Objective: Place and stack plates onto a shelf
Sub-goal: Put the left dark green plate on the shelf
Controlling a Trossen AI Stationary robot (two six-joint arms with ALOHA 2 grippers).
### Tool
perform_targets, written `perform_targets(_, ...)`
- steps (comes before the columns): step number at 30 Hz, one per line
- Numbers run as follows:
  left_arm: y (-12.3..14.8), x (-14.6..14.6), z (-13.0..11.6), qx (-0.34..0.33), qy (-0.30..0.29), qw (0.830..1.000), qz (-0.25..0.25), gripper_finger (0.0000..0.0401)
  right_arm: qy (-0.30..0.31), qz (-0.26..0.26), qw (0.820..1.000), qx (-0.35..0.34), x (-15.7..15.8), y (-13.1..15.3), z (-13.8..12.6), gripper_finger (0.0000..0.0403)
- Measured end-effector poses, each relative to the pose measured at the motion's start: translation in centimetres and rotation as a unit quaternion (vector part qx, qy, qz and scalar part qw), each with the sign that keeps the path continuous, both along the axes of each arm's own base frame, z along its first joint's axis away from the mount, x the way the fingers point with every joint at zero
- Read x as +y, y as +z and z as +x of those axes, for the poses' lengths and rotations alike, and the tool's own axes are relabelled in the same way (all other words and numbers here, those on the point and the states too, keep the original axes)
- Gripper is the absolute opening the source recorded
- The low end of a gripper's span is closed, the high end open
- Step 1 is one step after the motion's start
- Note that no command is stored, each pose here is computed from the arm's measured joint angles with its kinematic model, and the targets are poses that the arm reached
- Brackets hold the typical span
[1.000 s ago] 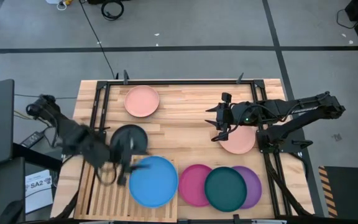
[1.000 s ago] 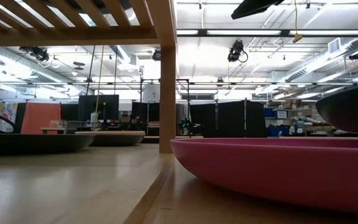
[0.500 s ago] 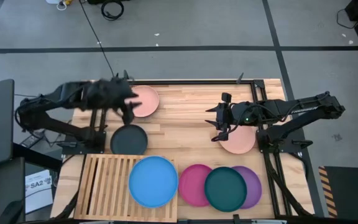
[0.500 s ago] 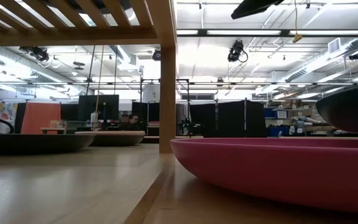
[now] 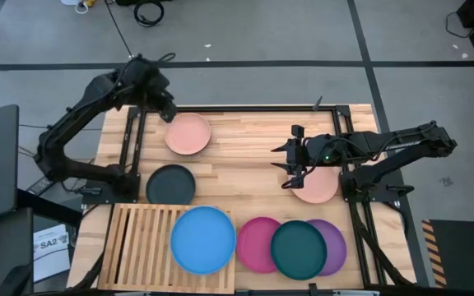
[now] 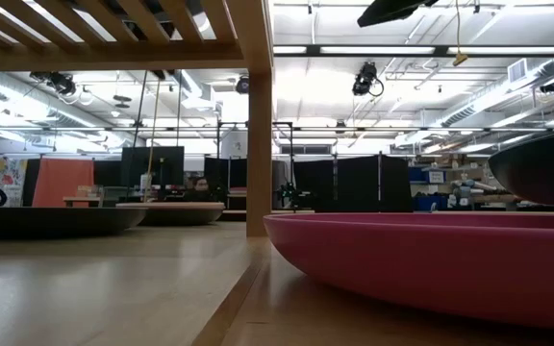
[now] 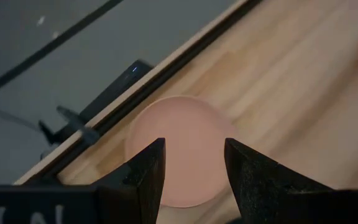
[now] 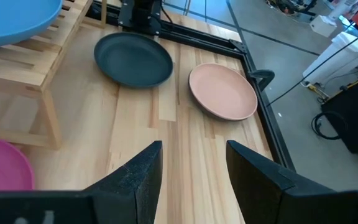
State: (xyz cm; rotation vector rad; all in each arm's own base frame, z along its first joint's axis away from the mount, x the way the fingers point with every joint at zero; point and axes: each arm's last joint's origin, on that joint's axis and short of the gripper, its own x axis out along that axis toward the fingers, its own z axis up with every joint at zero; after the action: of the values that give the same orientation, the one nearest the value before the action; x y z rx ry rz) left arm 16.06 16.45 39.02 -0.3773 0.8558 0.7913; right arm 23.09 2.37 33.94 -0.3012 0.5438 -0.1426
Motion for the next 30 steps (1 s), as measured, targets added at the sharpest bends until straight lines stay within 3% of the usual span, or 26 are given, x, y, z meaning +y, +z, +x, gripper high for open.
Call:
perform_targets(9, -4.8, 7.8, -1.4, 0.073, 0.092, 0.99, -0.072, 0.0171, 0.0, 0.0, 1.0, 0.0, 0.0, 0.0, 0.0, 0.0183)
perform_targets(16, -9.4, 12.0, -2.1, 0.086, 0.117, 0.974, -0.171, 0.0171, 0.0, 0.0, 1.0, 0.0, 0.0, 0.0, 0.0, 0.0183)
perform_targets(21, -11.4, 12.6, -2.3, 0.06, 0.099, 0.958, -0.263, 0.0171, 0.0, 0.0, 1.0, 0.0, 0.0, 0.0, 0.0, 0.0183)
perform_targets(30, -11.6, 11.1, -3.0, 0.101, 0.102, 0.93, -0.339, 0.0171, 0.0, -0.001, 1.0, 0.0, 0.0, 0.0, 0.0, 0.0183)
